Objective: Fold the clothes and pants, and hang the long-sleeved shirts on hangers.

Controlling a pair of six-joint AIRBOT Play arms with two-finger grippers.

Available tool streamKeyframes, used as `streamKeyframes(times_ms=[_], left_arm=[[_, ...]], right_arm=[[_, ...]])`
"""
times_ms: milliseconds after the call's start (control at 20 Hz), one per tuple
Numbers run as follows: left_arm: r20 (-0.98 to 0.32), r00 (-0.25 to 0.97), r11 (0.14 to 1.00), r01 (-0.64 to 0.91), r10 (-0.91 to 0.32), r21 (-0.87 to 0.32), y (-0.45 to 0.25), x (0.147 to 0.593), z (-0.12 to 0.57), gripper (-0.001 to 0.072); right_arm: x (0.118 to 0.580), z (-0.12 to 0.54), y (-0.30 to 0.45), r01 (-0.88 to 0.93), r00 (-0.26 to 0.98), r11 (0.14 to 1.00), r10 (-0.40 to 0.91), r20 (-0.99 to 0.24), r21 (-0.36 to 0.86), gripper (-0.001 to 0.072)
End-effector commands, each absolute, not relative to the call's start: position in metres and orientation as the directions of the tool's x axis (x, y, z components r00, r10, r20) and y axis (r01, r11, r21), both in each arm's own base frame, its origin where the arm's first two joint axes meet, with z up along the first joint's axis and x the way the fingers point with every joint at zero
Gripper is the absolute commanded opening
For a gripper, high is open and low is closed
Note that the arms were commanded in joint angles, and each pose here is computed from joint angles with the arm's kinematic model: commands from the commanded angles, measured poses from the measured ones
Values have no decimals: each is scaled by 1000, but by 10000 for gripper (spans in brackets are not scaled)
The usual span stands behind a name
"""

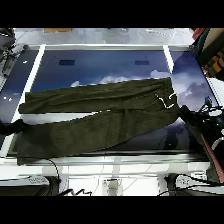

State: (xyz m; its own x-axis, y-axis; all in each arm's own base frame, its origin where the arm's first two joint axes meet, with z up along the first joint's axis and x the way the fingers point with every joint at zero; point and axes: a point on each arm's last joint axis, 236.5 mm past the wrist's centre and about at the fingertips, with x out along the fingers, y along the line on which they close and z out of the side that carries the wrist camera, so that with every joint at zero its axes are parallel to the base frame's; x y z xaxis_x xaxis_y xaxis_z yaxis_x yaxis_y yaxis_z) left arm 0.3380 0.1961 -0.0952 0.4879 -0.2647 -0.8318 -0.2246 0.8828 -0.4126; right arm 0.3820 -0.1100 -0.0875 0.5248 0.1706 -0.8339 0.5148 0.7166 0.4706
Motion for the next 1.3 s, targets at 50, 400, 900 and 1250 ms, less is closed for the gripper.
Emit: streamKeyframes(times_ms=[50, 400, 900, 1250], left_arm=[[-823, 530, 919, -185, -204, -347, 201, 370, -85, 27], [-730, 682, 928, -295, 39, -225, 266, 426, -17, 27], [-698, 712, 951, -262, 76, -164, 247, 463, -18, 100], [-808, 586, 892, -394, 57, -223, 262, 387, 1, 539]], right_arm=[[375, -89, -100, 506, 496, 719, 211, -843, 477, 37], [360, -86, -98, 457, 448, 790, 192, -873, 409, 35], [295, -59, -86, 488, 534, 803, 35, -845, 342, 35], [297, -46, -85, 475, 565, 808, 25, -825, 350, 36]])
